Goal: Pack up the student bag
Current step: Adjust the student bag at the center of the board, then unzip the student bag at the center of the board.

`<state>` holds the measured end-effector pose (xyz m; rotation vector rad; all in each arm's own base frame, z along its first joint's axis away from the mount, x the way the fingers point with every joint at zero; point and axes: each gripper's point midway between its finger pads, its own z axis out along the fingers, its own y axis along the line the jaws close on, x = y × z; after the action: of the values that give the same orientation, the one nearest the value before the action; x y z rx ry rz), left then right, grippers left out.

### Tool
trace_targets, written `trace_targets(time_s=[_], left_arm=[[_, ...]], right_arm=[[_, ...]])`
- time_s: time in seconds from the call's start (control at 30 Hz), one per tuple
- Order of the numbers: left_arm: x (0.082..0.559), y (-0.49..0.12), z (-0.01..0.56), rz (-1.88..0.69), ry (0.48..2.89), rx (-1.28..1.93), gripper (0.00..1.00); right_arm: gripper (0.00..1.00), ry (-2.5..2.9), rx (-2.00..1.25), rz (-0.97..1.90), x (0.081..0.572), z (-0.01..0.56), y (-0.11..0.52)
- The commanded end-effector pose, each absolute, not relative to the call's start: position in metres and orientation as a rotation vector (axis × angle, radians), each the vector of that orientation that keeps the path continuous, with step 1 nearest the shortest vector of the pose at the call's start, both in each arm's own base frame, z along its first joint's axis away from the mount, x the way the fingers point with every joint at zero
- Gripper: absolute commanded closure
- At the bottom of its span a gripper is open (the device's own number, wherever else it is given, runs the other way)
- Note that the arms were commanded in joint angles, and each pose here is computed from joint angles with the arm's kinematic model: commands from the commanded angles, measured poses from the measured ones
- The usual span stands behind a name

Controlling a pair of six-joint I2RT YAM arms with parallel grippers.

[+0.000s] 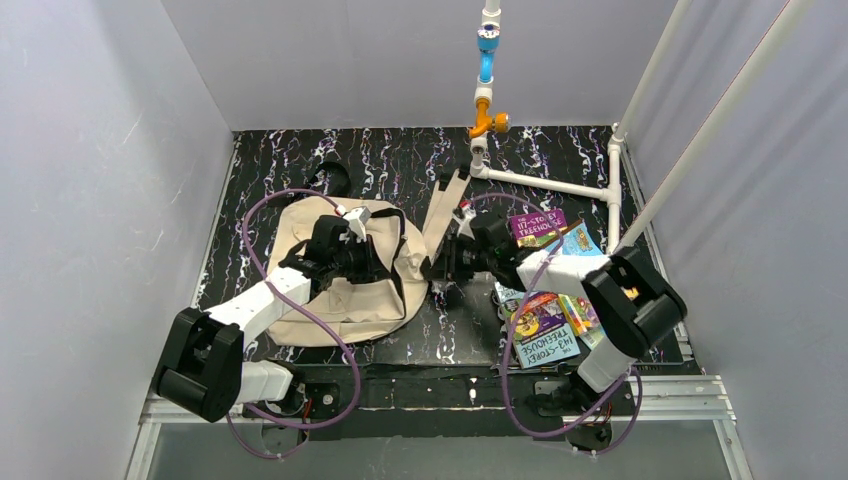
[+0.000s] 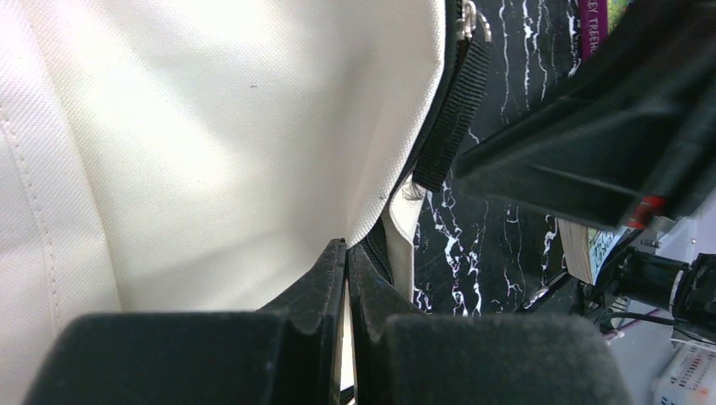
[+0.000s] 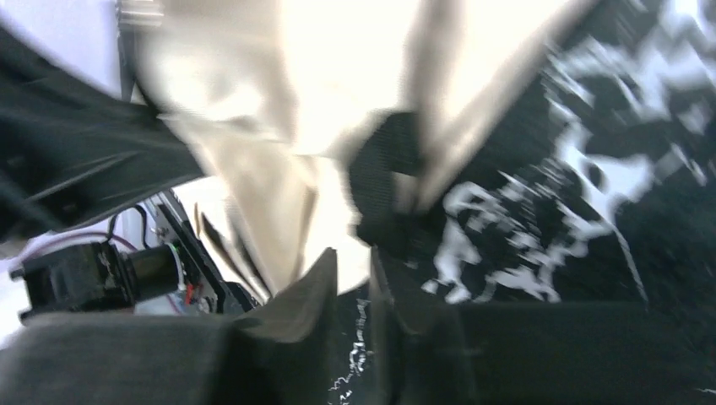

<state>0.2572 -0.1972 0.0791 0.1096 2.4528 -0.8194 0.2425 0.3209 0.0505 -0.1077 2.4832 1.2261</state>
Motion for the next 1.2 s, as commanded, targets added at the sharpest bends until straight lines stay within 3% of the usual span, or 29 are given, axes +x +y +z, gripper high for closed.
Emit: trace_targets(time_s=[0.0,0.1,0.3,0.47,0.73,0.83,0.93,1.03,1.1,1.17], left_arm=[[0.246,-0.205,0.087,-0.916,2.433,0.162,1.0],[0.243,-0.206,0.087,-0.931,2.433,0.171,1.0],[0.241,-0.201,0.099,-0.888,2.458,0.191,0.97],[0.251,-0.198,0.12,-0.839,2.413,0.214,0.61],[0.283,-0.204,0.132,-0.774,2.405,0.164,0.42],[0.299,-0.204,0.135,-0.59,2.368,0.182,0.04],[0.313,-0.204,0.139,-0.296,2.297,0.259,0.02],[0.321,-0.206,0.132,-0.157,2.292,0.268,0.02],[0.326,-0.203,0.122,-0.091,2.32,0.255,0.09],[0.326,-0.203,0.11,-0.054,2.367,0.28,0.22]], right_arm=[[0.6,2.294,-0.43,1.009,0.261,0.111,0.323],[0.45,2.26,-0.503,0.976,0.269,0.114,0.327],[0.39,2.211,-0.556,1.077,0.28,0.125,0.355],[0.37,2.222,-0.547,1.069,0.281,0.119,0.355],[0.33,2.277,-0.526,1.017,0.278,0.109,0.346],[0.31,2.321,-0.505,0.928,0.282,0.099,0.335],[0.29,2.348,-0.49,0.875,0.283,0.097,0.324],[0.26,2.354,-0.447,0.847,0.283,0.096,0.31],[0.25,2.35,-0.417,0.856,0.282,0.097,0.301],[0.25,2.348,-0.403,0.861,0.282,0.1,0.293]])
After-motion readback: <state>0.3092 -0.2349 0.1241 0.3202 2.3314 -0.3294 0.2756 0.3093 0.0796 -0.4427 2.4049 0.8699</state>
